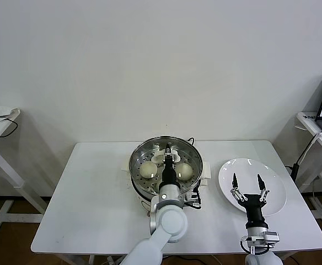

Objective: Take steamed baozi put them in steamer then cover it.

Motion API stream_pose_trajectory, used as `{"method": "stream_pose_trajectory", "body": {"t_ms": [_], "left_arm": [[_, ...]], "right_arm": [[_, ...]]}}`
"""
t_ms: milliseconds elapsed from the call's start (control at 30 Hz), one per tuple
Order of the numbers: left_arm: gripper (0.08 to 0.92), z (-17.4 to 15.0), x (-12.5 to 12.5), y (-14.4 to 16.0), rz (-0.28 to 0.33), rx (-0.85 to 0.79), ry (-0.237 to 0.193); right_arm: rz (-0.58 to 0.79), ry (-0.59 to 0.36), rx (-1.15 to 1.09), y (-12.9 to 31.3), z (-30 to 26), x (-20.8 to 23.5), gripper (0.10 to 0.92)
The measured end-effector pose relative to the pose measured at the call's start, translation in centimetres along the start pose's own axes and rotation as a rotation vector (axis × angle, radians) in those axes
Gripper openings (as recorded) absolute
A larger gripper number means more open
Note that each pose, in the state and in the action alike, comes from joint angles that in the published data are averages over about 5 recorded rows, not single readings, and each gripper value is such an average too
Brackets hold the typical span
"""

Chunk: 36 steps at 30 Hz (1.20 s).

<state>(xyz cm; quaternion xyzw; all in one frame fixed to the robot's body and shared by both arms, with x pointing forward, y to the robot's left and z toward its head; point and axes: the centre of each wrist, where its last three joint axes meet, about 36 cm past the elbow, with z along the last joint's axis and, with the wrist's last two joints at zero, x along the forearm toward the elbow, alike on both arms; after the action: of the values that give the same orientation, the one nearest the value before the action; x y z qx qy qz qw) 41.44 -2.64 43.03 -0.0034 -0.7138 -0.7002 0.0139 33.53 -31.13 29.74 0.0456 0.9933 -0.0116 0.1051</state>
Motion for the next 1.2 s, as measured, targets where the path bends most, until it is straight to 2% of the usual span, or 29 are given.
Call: {"method": "stream_pose_trajectory", "body": {"t_ms": [400,533,733,900,967,1200], "left_arm": [[0.61,0.5,0.9,0.3,-0.013,-0.004,-0.028],[0.697,0.8,1.4,0.4,-0.018,-0.002,-0.035],[0.73,1.7,2.5,0.6,-0.018,0.008,-0.039],[0.811,3.2,3.7,1.0,-0.022,0.016,-0.04],[0.819,3.9,4.3,1.1,-0.027,0.018,-0.042],[0.823,7.5,6.6,2.8,-0.087,0.032,-0.05]], "right_arm": [[-0.004,0.004,0.002,0.0,0.2,-0.1,0.823],[-0.007,0.006,0.003,0.0,0.3,-0.2,0.823],[-0.013,0.006,0.006,-0.1,0.5,-0.3,0.823],[-0.02,0.008,0.006,0.0,0.7,-0.4,0.823],[-0.023,0.008,0.005,0.1,0.8,-0.5,0.823],[-0.032,0.02,0.01,0.3,1.2,-0.4,0.823]]}}
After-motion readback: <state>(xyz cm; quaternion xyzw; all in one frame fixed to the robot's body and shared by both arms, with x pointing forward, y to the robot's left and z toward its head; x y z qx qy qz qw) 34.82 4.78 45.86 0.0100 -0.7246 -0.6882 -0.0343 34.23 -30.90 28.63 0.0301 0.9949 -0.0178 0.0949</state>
